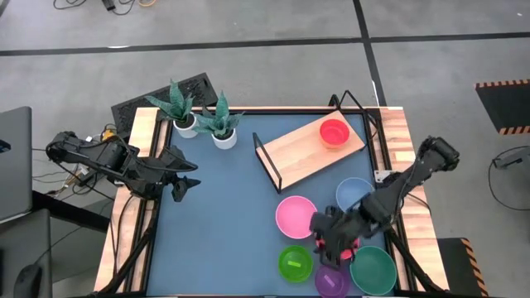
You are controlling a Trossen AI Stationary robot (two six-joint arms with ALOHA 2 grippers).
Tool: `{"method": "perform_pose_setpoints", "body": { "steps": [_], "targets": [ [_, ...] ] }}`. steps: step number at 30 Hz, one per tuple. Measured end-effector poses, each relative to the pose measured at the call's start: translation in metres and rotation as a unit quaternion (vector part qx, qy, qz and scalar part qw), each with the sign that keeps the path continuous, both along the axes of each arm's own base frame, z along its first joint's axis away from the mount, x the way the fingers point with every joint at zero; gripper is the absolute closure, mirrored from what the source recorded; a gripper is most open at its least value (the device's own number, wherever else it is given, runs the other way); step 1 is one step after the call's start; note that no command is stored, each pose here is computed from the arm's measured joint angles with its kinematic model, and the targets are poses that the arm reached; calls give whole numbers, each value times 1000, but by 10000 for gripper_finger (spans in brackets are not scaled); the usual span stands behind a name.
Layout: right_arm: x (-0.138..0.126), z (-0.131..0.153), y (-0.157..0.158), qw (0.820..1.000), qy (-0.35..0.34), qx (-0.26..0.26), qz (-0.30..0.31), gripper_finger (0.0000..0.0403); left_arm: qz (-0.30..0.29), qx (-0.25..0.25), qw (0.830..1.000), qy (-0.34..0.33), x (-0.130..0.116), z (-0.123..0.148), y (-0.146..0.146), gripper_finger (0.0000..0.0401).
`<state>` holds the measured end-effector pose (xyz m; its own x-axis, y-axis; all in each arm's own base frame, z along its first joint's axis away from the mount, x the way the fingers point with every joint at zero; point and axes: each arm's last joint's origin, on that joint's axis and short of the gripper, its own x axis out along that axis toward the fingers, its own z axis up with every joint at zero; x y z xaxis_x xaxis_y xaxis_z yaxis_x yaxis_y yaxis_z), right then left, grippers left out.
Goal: Place and stack bowls onto a shelf
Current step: Stack the small purple bowl on top of the small orange bowl on the shelf
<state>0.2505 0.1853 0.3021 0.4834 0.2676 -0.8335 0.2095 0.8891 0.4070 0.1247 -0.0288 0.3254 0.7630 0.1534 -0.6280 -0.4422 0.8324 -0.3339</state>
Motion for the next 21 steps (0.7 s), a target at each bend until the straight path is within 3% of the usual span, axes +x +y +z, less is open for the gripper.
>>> {"method": "perform_pose_setpoints", "body": {
  "steps": [5, 12, 21],
  "targets": [
    [10, -5, 28, 993, 46, -63, 93, 185, 0, 1, 1000, 0, 0, 0, 0, 132],
    [26, -37, 61, 973, 68, -106, 194, 185, 2, 4, 1000, 0, 0, 0, 0, 132],
    [36, -80, 79, 953, 112, -133, 247, 185, 2, 5, 1000, 1, 0, 0, 0, 132]
  ]
}}
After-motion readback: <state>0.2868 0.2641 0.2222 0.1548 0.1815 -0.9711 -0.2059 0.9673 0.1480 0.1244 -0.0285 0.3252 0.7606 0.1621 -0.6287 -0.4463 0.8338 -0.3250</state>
